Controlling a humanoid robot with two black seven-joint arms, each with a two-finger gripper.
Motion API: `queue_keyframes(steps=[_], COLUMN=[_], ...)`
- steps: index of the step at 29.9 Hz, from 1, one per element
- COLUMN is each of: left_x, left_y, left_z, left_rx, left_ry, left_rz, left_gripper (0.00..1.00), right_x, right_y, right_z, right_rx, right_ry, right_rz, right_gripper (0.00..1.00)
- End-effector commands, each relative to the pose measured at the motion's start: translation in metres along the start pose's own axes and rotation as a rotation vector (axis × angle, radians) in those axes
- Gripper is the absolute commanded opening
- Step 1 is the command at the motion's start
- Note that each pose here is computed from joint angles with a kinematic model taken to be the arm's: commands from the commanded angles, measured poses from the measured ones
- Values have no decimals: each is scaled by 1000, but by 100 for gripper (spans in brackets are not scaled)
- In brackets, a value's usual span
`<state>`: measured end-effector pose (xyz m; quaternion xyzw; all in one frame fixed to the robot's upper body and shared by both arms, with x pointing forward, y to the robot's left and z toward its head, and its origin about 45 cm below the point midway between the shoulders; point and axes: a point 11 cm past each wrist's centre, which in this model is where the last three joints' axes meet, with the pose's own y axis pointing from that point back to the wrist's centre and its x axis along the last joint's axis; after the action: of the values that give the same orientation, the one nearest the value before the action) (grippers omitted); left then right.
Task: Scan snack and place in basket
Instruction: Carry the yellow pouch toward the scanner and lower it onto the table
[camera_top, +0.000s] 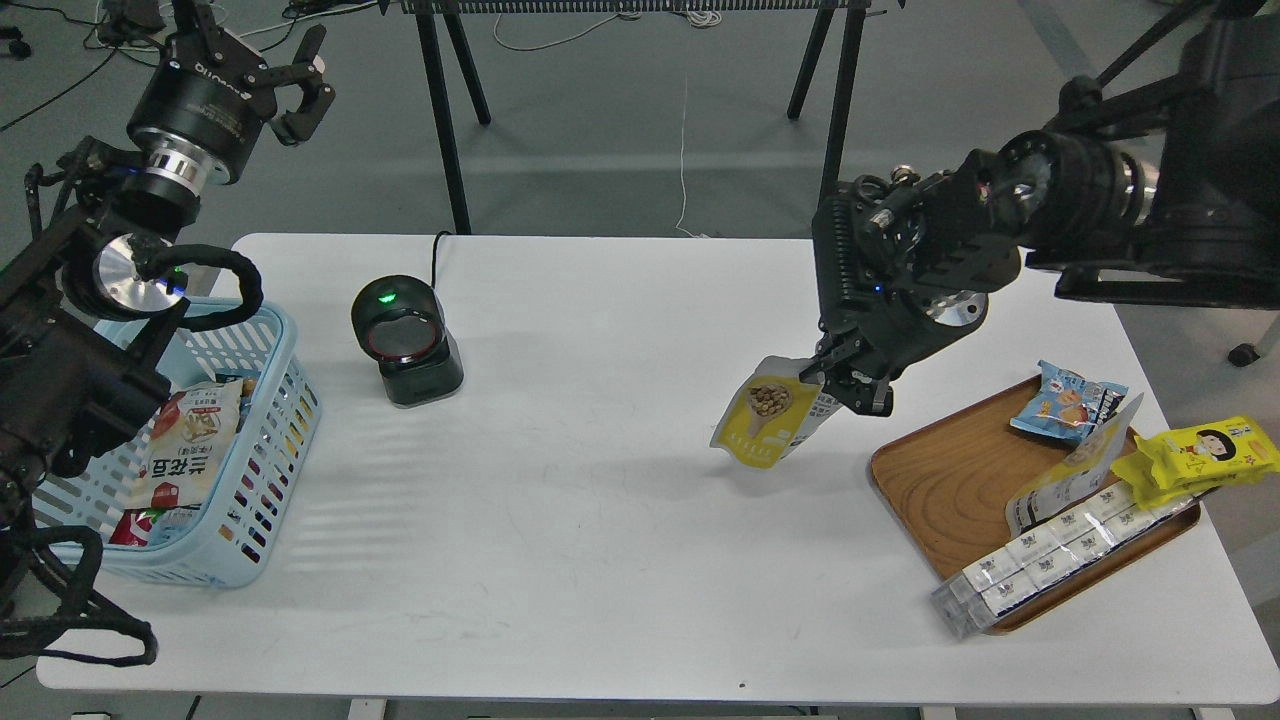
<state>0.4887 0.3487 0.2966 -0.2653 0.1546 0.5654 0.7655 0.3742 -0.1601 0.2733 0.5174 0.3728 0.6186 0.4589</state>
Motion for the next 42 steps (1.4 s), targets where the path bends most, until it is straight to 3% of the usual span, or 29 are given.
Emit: queue_keyframes(steps=[1,12,29,42], left_x=[1,7,13,15], left_y=[1,5,9,11], left_z=[0,-3,-7,-8], left_rx=[2,8,14,16], left_ry=[-2,-3,-2,-2], left_rz=[2,18,34,40], left_gripper=[99,99,99,99], right_x=[14,47,55,57], right_y=[-16,-52,-74,-72], right_z=[-4,-18,-20,-17], right_rx=[22,80,84,76], right_ry=[-3,-46,-34,-31], right_rz=[27,131,132,134], right_gripper=[0,0,3,21])
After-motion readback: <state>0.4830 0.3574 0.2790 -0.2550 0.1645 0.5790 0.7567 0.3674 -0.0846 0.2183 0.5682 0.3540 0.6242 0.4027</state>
